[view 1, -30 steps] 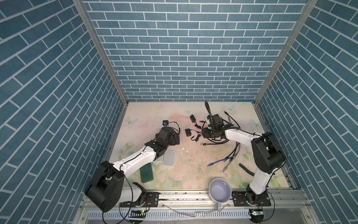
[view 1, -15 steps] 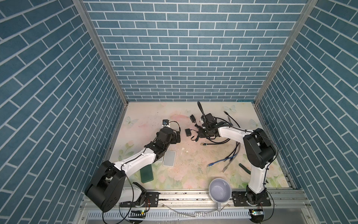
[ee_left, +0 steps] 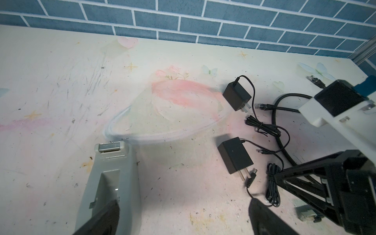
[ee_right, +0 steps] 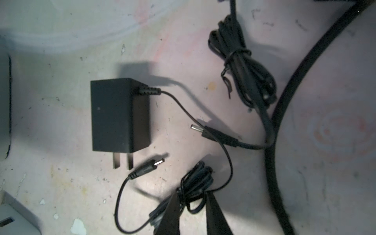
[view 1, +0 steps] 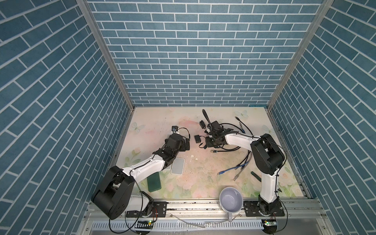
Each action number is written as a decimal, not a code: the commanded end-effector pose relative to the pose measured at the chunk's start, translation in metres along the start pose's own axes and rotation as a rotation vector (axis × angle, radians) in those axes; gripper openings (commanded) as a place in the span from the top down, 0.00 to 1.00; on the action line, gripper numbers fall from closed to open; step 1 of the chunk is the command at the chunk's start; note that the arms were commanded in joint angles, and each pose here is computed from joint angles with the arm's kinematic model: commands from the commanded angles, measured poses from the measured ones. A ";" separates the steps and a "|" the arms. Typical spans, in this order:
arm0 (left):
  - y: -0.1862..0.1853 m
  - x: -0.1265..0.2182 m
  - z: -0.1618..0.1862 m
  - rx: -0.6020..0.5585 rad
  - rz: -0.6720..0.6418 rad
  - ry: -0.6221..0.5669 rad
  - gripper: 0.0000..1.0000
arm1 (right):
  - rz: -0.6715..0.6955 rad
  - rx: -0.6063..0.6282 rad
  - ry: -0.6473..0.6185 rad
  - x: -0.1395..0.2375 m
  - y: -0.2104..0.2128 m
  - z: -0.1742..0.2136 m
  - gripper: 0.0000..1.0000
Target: Insert the plug into the switch port
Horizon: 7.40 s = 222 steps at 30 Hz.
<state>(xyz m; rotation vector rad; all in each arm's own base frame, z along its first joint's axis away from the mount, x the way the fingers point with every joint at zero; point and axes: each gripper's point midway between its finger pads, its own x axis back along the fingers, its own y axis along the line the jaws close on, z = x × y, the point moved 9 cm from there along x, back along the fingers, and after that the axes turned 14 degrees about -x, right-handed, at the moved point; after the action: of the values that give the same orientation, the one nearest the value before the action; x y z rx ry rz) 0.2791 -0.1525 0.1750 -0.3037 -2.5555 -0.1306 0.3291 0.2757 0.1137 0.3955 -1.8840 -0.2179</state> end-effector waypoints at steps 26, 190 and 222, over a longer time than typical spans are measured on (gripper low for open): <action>0.002 0.005 0.013 -0.008 0.020 -0.088 0.00 | -0.266 0.685 -0.123 0.048 0.039 0.018 0.51; -0.059 0.046 -0.029 -0.725 0.615 -0.239 1.00 | -0.394 0.586 -0.186 0.117 0.020 -0.024 0.66; -0.051 0.060 -0.021 -0.756 0.520 -0.532 1.00 | -0.766 0.768 -0.155 0.159 0.057 0.053 0.74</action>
<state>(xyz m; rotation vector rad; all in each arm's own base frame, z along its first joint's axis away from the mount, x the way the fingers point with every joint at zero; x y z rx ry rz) 0.2353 -0.1931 0.2097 -1.3454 -2.6040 -0.8744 0.2356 0.2642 0.2554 1.4951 -1.9557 0.0185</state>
